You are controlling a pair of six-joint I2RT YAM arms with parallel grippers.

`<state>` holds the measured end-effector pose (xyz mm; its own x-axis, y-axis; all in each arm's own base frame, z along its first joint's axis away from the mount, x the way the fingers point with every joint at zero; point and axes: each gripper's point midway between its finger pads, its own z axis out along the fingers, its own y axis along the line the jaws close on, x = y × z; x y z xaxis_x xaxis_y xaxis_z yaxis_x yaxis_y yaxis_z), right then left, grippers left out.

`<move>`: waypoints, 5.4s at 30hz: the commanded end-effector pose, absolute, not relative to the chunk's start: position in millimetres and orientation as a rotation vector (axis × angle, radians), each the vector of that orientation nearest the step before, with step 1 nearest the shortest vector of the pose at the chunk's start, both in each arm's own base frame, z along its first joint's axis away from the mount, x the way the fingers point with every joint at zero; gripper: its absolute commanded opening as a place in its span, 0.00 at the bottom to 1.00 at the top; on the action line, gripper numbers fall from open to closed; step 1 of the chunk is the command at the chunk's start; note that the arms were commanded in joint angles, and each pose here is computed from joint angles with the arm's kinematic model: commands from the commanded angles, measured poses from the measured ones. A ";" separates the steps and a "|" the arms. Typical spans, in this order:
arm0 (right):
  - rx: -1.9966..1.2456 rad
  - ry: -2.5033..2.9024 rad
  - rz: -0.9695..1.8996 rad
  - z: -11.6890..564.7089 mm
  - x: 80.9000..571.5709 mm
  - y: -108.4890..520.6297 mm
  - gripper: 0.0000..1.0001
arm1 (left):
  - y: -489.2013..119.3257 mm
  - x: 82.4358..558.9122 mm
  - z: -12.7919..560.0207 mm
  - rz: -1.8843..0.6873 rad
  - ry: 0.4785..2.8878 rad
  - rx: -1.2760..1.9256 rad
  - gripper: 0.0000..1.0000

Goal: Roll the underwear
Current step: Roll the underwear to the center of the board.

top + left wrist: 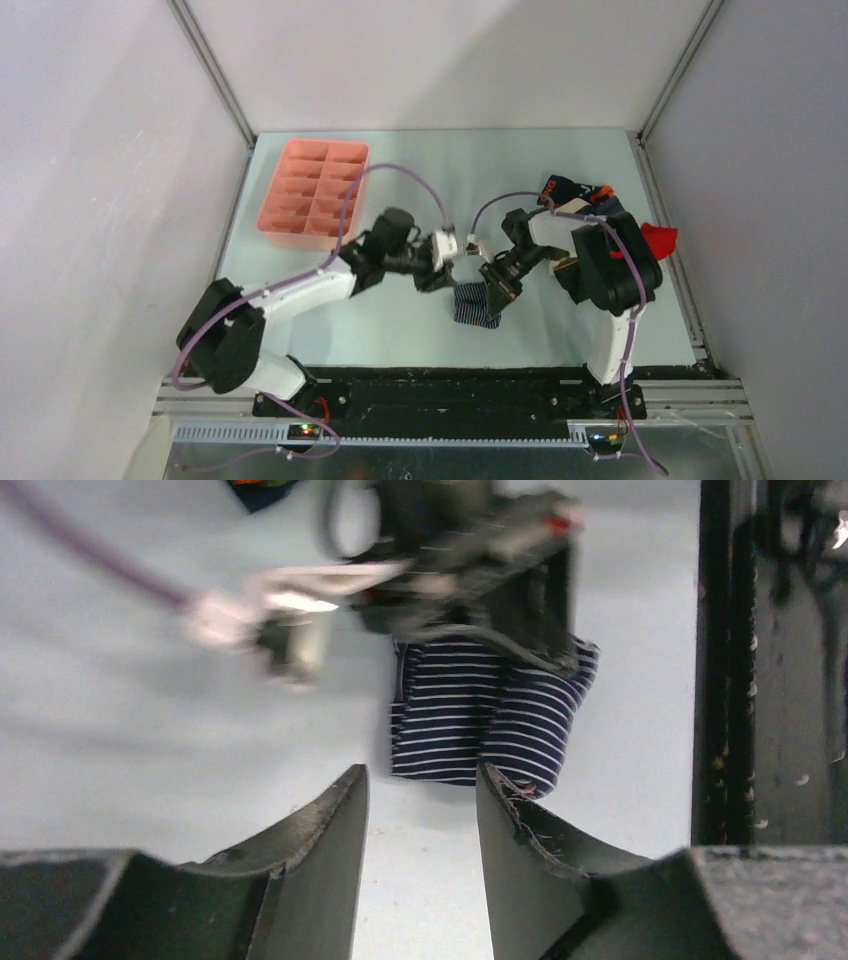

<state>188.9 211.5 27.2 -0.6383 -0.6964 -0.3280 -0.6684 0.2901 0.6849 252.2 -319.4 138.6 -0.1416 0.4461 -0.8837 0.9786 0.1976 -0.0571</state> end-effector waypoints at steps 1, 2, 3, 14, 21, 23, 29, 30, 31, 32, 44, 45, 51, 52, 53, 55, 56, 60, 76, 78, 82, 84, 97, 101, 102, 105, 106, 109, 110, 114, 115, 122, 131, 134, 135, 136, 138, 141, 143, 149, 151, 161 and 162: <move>1.064 -2.503 -1.128 -1.0 196.2 197.2 0.00 | -317.0 218.4 105.4 -0.509 1.251 1.722 0.49; 1.027 -2.510 -1.131 0.1 202.0 199.1 0.00 | -328.4 214.5 117.8 -0.462 1.138 1.708 0.51; 0.970 -2.499 -1.135 -2.4 201.8 197.8 0.00 | -326.7 207.1 107.6 -0.435 1.084 1.750 0.52; 0.783 -2.503 -1.123 -7.3 210.5 198.7 0.00 | -363.3 183.9 94.0 -0.378 0.774 1.835 0.68; 0.765 -2.493 -1.117 -8.5 211.2 198.7 0.00 | -359.7 172.3 66.7 -0.402 0.734 1.974 0.55; 0.759 -2.493 -1.118 -8.3 211.3 198.6 0.00 | -357.8 169.9 59.4 -0.407 0.738 2.006 0.54; 0.746 -2.490 -1.126 -8.2 212.5 198.5 0.00 | -356.9 180.4 36.8 -0.313 0.796 2.063 0.57; 0.744 -2.488 -1.126 -8.5 212.2 198.5 0.00 | -358.7 184.2 38.5 -0.290 0.803 2.052 0.57; 0.739 -2.488 -1.127 -8.3 212.4 198.3 0.00 | -359.8 184.4 37.1 -0.284 0.806 2.052 0.58; 0.739 -2.487 -1.128 -8.4 212.7 198.5 0.00 | -361.0 188.2 36.5 -0.262 0.813 2.043 0.59; 0.700 -2.480 -1.133 -8.9 215.0 197.9 0.00 | -349.7 215.6 0.0 -0.019 0.819 2.184 0.11; 0.699 -2.483 -1.136 -8.1 215.5 197.9 0.03 | -350.2 215.9 0.1 -0.026 0.838 2.195 0.06; 0.802 -2.687 -1.270 46.0 255.5 195.8 0.62 | -347.0 210.0 1.4 -0.076 0.915 2.251 0.00; 0.907 -2.804 -1.332 78.2 273.8 196.5 0.71 | -345.9 208.7 1.3 -0.085 0.927 2.257 0.00; 0.913 -2.881 -1.352 93.6 283.8 190.0 0.89 | -344.5 205.7 1.4 -0.103 0.938 2.278 0.00; 1.181 -3.129 -1.278 143.7 304.7 177.0 0.98 | -341.9 198.2 1.8 -0.154 0.963 2.332 0.00; 1.432 -3.357 -1.111 185.2 321.2 163.1 0.99 | -342.2 191.0 1.3 -0.211 0.973 2.356 0.00; 2.357 -3.665 -0.562 234.0 293.6 129.7 1.00 | -329.0 150.0 8.7 -0.571 1.214 2.505 0.00; 3.100 -2.548 -0.663 106.3 139.8 154.5 0.62 | -354.4 139.7 16.5 -1.276 1.947 2.073 0.01; 3.162 -2.467 -0.595 96.5 145.7 169.6 0.63 | -358.6 145.5 16.1 -1.281 1.966 2.028 0.02; 3.319 -2.369 -0.488 91.1 154.4 199.3 0.68 | -363.6 148.8 17.5 -1.316 2.001 1.980 0.01; 3.337 -2.364 -0.451 88.7 158.3 209.7 0.68 | -364.2 147.3 18.3 -1.338 2.016 1.969 0.01; 3.359 -2.335 -0.305 70.5 180.3 223.6 0.62 | -357.9 151.9 21.6 -1.377 2.037 1.962 0.02; 3.377 -2.274 -0.213 55.6 188.9 218.2 0.58 | -356.2 155.6 22.3 -1.398 2.054 1.935 0.02; 3.350 -2.276 -0.213 50.5 189.9 216.0 0.57 | -355.1 157.2 22.0 -1.400 2.058 1.929 0.02; 3.301 -2.281 -0.227 45.5 193.4 213.8 0.48 | -352.9 159.7 21.8 -1.412 2.066 1.916 0.02; 3.232 -2.275 -0.249 35.1 190.0 207.2 0.37 | -352.6 161.7 22.4 -1.414 2.067 1.911 0.02; 3.088 -2.352 -0.325 35.7 197.8 203.5 0.14 | -350.4 163.6 23.6 -1.429 2.088 1.895 0.02; 2.996 -2.330 -0.405 24.9 188.5 198.3 0.06 | -349.3 165.8 24.3 -1.437 2.097 1.879 0.02; 2.655 -2.374 -0.665 22.6 178.3 186.0 0.00 | -346.8 177.9 34.4 -1.509 2.226 1.699 0.08; 2.588 -2.395 -0.695 22.3 183.1 184.4 0.00 | -348.0 182.9 36.4 -1.514 2.237 1.657 0.10; 2.222 -2.431 -0.872 9.0 178.0 177.8 0.00 | -353.9 241.5 62.6 -1.369 2.390 1.232 0.39; 1.943 -2.513 -0.910 2.1 195.8 182.1 0.00 | -291.7 323.9 91.0 -0.839 2.565 0.791 0.43; 1.808 -2.508 -0.933 -3.0 191.9 181.8 0.00 | -271.4 337.2 119.5 -0.681 2.516 0.798 0.33; 1.765 -2.534 -0.940 -1.3 196.3 182.6 0.00 | -265.6 340.3 140.7 -0.636 2.471 0.783 0.33; 1.721 -2.533 -0.950 -3.6 194.8 182.2 0.00 | -257.4 352.0 157.4 -0.547 2.426 0.749 0.36; 1.648 -2.553 -0.955 -3.9 198.1 182.0 0.00 | -241.4 370.7 212.6 -0.415 2.258 0.656 0.49; 1.553 -2.580 -0.949 -4.9 201.1 181.9 0.00 | -228.9 391.6 320.5 -0.363 1.883 0.482 0.92; 1.513 -2.597 -0.936 -6.7 202.9 182.1 0.00 | -208.9 410.8 354.3 -0.261 1.763 0.234 0.98; 1.290 -2.585 -0.911 -13.7 194.1 182.3 0.00 | -284.9 374.3 327.3 -0.426 1.681 0.831 0.89; 1.253 -2.586 -0.905 -14.9 194.3 182.9 0.00 | -296.9 333.9 270.9 -0.370 1.601 1.112 0.88; 1.139 -2.586 -0.899 -17.5 191.3 183.2 0.00 | -353.7 183.1 147.3 -0.450 0.889 1.641 0.75; 1.122 -2.578 -0.899 -19.1 190.0 182.9 0.00 | -361.9 188.5 145.9 -0.411 0.854 1.618 0.76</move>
<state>223.0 217.6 29.3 -0.6933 -0.6488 -0.3136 -0.6629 0.4035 0.6306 169.0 -298.6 65.9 0.3563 0.5956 -0.7200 0.9177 -0.0782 0.3895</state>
